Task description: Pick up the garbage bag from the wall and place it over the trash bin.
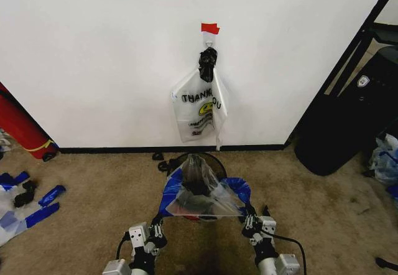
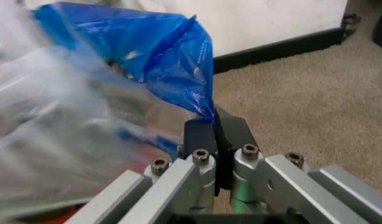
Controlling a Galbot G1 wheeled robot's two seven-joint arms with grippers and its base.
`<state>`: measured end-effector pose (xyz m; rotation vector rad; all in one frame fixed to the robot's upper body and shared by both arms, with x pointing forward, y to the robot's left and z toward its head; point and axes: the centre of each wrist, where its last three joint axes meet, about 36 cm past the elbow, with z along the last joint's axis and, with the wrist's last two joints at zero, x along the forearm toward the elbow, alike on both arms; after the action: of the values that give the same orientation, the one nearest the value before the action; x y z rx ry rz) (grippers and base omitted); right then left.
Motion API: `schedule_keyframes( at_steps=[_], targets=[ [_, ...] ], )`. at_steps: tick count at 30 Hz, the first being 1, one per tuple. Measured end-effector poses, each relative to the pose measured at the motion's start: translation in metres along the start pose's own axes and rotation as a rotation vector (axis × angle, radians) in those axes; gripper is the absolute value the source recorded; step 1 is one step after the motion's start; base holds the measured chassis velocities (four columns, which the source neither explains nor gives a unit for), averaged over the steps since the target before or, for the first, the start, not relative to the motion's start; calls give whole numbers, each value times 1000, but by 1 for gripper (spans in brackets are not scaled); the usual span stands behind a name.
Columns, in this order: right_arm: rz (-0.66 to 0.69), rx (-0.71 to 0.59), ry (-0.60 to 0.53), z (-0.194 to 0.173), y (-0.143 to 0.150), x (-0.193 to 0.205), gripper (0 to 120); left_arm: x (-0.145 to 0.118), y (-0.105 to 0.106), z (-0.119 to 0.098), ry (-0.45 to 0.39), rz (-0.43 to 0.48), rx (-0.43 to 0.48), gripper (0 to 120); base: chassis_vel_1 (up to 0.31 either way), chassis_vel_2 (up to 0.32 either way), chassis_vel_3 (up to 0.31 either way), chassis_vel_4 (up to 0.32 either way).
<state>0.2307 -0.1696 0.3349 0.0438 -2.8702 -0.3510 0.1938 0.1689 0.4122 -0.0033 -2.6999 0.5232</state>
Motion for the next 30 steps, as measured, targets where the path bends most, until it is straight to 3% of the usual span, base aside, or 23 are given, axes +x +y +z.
schedule_keyframes(
  at_steps=[5, 21, 29, 30],
  targets=[
    [23, -50, 43, -4, 2, -41, 0, -29, 8, 15, 46, -62, 18, 0, 0, 0, 0, 0],
    [36, -43, 95, 8, 1, -95, 0, -74, 7, 30, 26, -94, 36, 0, 0, 0, 0, 0],
    [9, -19, 86, 6, 0, -92, 0, -62, 5, 26, 23, -46, 20, 0, 0, 0, 0, 0],
    [1, -9, 81, 6, 0, -88, 0, -58, 5, 25, 24, -38, 12, 4, 0, 0, 0, 0]
  ],
)
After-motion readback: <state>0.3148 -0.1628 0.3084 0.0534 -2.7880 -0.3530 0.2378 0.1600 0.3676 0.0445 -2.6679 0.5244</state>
